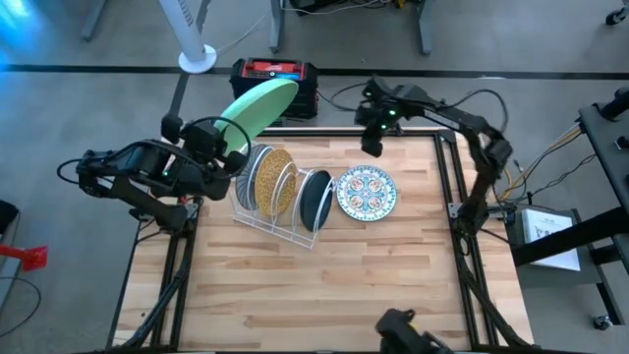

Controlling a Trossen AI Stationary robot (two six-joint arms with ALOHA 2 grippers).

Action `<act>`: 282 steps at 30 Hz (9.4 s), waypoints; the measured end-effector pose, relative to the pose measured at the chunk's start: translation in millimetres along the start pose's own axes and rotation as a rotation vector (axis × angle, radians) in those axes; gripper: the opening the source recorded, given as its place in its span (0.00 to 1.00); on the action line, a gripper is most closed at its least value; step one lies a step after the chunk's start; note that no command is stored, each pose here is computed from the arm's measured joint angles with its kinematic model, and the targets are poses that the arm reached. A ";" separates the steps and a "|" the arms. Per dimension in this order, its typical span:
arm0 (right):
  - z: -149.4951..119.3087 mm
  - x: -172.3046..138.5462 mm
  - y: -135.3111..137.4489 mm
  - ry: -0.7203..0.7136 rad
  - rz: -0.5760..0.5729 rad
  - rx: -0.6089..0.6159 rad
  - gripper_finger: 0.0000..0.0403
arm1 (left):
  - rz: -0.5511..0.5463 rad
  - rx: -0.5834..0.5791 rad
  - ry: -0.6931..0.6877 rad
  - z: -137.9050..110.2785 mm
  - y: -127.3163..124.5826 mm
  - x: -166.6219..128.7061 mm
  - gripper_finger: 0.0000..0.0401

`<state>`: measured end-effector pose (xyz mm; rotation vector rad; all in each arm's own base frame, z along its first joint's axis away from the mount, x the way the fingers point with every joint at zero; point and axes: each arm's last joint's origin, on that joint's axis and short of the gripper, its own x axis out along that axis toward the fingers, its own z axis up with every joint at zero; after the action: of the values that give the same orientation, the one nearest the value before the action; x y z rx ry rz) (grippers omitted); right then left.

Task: Sort dishes
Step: Put the green plate in the dish rack

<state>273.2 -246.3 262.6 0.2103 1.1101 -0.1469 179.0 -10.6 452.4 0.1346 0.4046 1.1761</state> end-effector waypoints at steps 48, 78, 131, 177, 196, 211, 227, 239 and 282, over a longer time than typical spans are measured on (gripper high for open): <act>-136.7 55.6 33.4 0.032 -0.021 0.568 0.55 | -0.026 0.075 0.058 -7.9 -23.3 5.6 0.11; -161.2 80.0 39.4 -0.065 0.010 0.609 0.23 | -0.020 0.089 0.057 -8.5 -27.2 6.6 0.11; -157.2 -7.4 67.7 0.080 -0.071 0.570 0.20 | -0.007 0.089 0.043 -8.0 -27.0 6.6 0.11; -139.9 25.0 109.2 0.091 0.038 0.372 0.00 | -0.004 0.084 0.038 -7.7 -27.4 6.7 0.11; -1.3 -57.0 90.5 -0.542 -0.139 -0.161 0.00 | 0.041 0.117 -0.005 -6.7 -25.7 6.6 0.11; 87.7 -5.4 52.9 -0.544 -0.052 -0.311 0.00 | 0.086 0.131 -0.050 -5.2 -24.4 6.7 0.11; 70.4 -48.2 28.5 -0.639 -0.072 -0.368 0.00 | -0.400 -0.099 -0.132 -8.3 -35.3 -81.5 0.11; 103.1 -55.8 31.8 -0.964 0.050 -0.485 0.01 | -0.438 -0.151 -0.335 -1.8 -12.5 -119.0 0.11; 20.4 19.6 120.5 -0.364 0.143 -0.668 0.15 | -0.865 0.059 0.448 -109.9 -91.3 -217.9 0.11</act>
<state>326.2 -134.5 265.1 -0.3257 0.7281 0.3051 146.7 -257.2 374.6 -0.2452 0.7930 0.3258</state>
